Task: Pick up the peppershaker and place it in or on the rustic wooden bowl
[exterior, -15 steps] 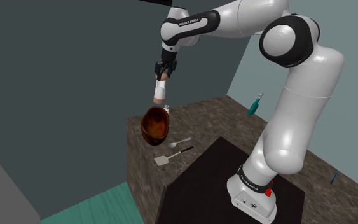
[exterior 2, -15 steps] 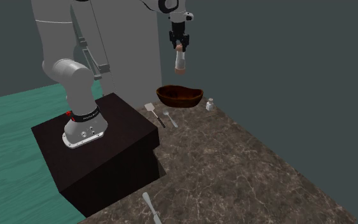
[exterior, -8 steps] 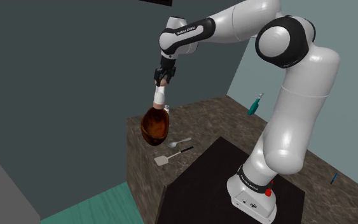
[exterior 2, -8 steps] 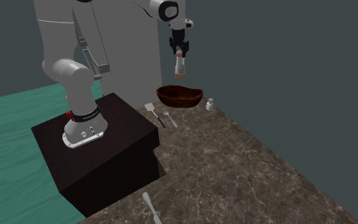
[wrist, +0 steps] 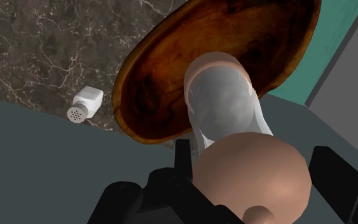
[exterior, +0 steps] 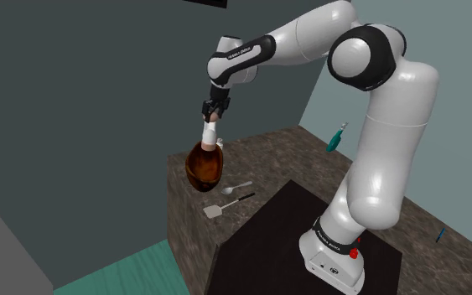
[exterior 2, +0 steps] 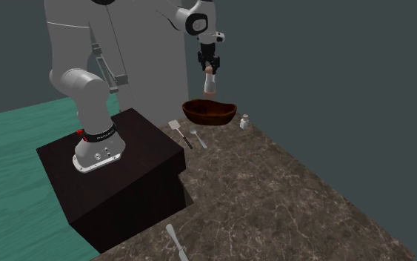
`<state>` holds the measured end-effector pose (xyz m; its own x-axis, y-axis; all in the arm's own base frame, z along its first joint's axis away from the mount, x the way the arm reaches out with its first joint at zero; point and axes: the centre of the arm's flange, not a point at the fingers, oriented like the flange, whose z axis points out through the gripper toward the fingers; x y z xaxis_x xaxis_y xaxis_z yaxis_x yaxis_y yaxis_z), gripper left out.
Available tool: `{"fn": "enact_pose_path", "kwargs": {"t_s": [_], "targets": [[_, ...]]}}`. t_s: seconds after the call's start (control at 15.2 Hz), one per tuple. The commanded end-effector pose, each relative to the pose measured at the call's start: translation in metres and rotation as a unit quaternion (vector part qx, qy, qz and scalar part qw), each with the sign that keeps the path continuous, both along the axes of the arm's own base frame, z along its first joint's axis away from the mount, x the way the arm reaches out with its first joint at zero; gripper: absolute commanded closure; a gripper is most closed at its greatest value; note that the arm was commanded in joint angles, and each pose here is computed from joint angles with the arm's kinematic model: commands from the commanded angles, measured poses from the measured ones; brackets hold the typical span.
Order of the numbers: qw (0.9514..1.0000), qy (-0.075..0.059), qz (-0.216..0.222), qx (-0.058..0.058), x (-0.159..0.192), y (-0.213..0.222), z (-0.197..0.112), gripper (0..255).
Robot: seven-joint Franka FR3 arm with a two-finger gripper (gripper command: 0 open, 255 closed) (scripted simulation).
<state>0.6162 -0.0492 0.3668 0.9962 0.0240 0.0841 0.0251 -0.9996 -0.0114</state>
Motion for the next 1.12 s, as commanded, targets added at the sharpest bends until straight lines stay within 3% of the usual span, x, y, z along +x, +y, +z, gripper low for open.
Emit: {"fn": "enact_pose_path", "kwargs": {"t_s": [0.0,0.46,0.92,0.99,1.06], "targets": [[1.0,0.0,0.0,0.0,0.0,0.0,-0.01,255],[1.0,0.0,0.0,0.0,0.0,0.0,-0.045,255],[1.0,0.0,0.0,0.0,0.0,0.0,-0.045,255],[1.0,0.0,0.0,0.0,0.0,0.0,-0.045,0],[1.0,0.0,0.0,0.0,0.0,0.0,-0.045,0]]}}
